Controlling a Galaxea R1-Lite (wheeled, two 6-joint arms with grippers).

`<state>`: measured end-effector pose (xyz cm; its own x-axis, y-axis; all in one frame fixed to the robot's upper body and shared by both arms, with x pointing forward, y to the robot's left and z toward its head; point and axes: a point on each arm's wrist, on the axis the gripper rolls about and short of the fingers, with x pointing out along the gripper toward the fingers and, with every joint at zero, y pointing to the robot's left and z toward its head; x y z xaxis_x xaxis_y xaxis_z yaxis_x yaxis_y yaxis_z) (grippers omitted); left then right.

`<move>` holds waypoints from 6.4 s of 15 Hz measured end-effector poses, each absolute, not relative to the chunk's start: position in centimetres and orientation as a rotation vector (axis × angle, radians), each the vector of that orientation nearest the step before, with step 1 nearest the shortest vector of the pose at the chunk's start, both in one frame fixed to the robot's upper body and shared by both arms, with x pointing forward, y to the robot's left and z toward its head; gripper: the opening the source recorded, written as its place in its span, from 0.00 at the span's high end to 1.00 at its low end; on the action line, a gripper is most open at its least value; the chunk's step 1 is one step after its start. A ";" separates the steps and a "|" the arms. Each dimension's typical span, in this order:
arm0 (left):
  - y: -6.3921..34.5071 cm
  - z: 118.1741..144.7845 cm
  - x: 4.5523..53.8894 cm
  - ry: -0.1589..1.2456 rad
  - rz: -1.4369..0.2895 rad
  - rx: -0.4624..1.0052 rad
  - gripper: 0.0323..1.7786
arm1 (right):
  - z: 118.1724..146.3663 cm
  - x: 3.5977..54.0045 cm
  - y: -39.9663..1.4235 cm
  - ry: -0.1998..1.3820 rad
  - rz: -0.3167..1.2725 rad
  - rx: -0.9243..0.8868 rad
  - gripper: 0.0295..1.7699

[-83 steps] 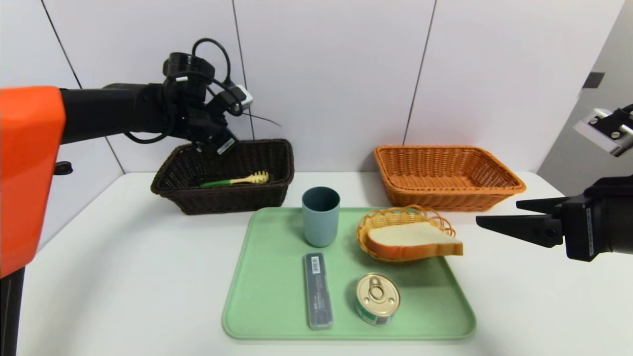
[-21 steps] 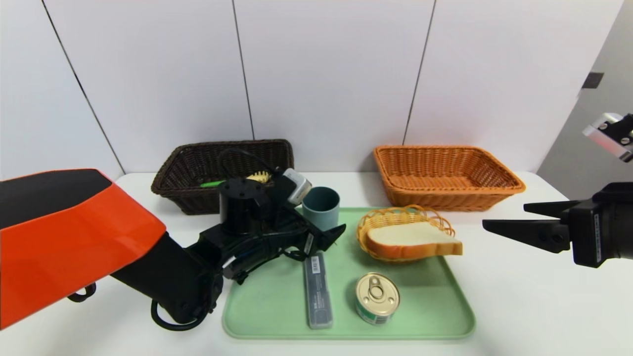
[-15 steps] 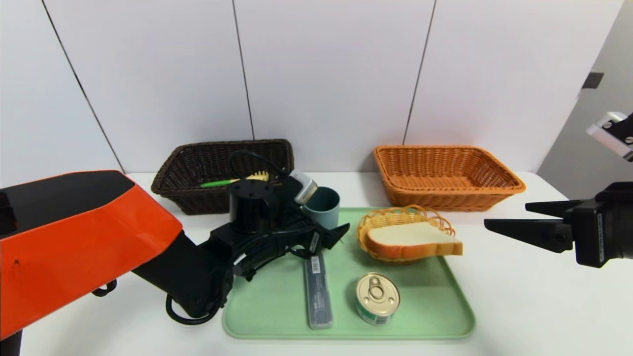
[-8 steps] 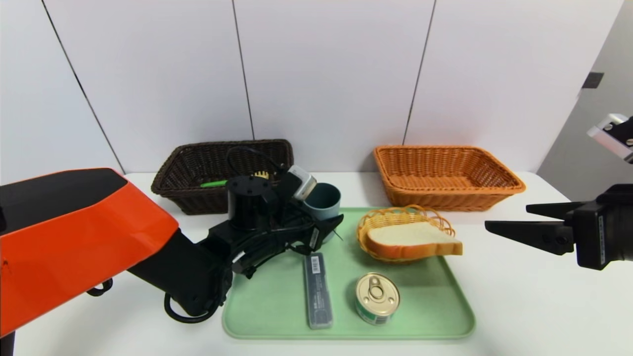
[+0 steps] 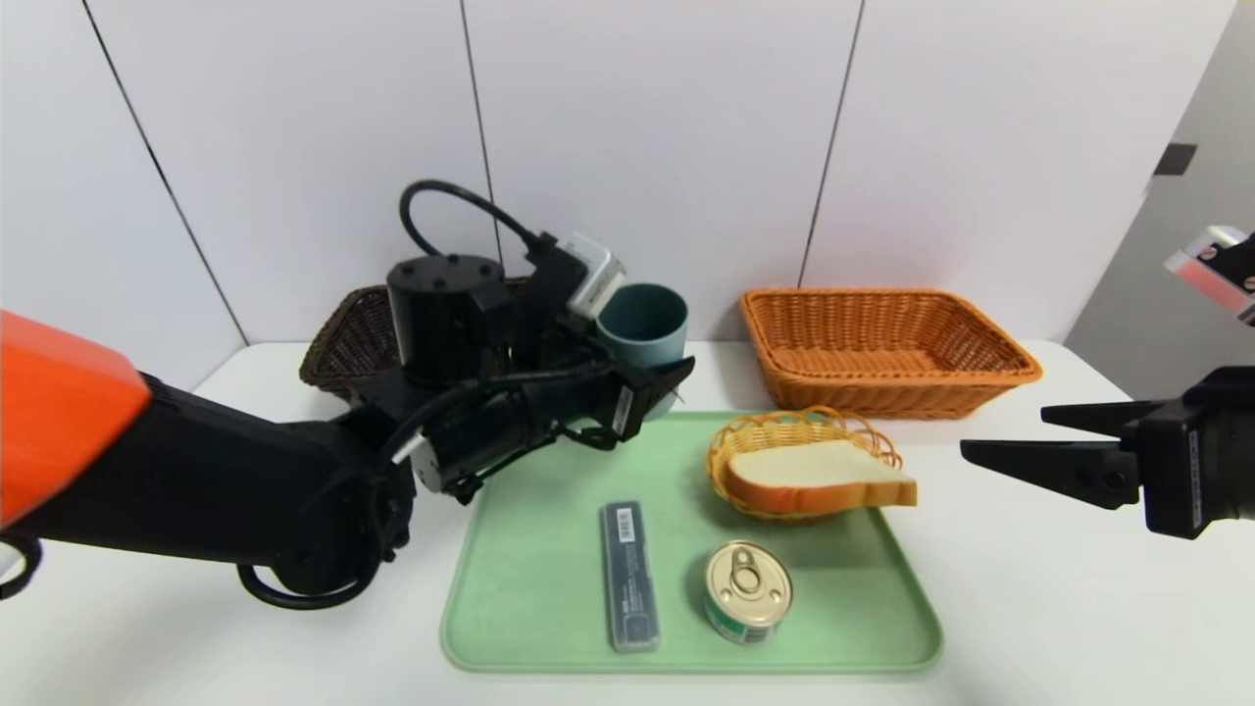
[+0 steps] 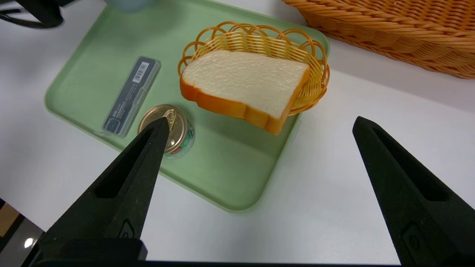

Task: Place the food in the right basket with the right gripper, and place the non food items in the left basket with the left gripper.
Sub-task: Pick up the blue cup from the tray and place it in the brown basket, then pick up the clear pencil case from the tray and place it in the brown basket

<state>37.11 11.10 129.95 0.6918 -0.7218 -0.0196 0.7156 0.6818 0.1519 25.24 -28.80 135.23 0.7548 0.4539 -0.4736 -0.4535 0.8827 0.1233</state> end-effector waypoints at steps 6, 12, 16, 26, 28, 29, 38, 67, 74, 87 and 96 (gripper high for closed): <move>14.5 137.4 38.5 -0.048 -0.547 0.146 0.37 | 135.3 25.1 -28.8 0.511 0.501 0.003 0.03; 22.8 136.6 44.0 0.045 -0.238 0.158 0.37 | 135.4 25.0 -28.8 0.509 0.502 0.003 0.03; 26.4 134.5 46.5 0.103 -0.133 0.146 0.37 | 135.3 25.0 -28.8 0.510 0.506 -0.001 0.03; 29.1 129.0 50.6 0.172 -0.060 0.090 0.37 | 135.4 24.9 -28.8 0.506 0.505 -0.006 0.03; 29.2 128.3 50.9 0.186 -0.075 0.087 0.37 | 135.4 24.9 -28.8 0.506 0.505 -0.006 0.03; 29.4 128.0 51.1 0.192 -0.081 0.086 0.37 | 135.4 24.9 -28.8 0.506 0.504 -0.006 0.03; 29.5 128.0 51.5 0.182 -0.089 0.084 0.21 | 135.4 24.9 -28.8 0.506 0.501 -0.005 0.03; 15.1 136.2 31.2 0.458 -0.392 0.071 0.05 | 135.6 24.4 -29.0 0.493 0.498 0.010 0.03; 10.7 132.0 31.2 0.596 -0.384 0.073 0.05 | 135.2 24.4 -29.1 0.508 0.491 0.011 0.03; 8.1 130.1 32.4 0.706 -0.293 0.208 0.05 | 135.0 24.5 -29.1 0.504 0.481 0.041 0.03; 7.1 130.5 33.2 0.860 -0.191 0.181 0.05 | 134.9 24.2 -29.1 0.505 0.481 0.042 0.03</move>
<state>33.17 7.08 130.54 0.6372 -0.0935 -0.7650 0.2392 0.9676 0.0810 24.24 -29.15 134.89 0.7663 0.4529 -0.4556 -0.4326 0.8881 0.1552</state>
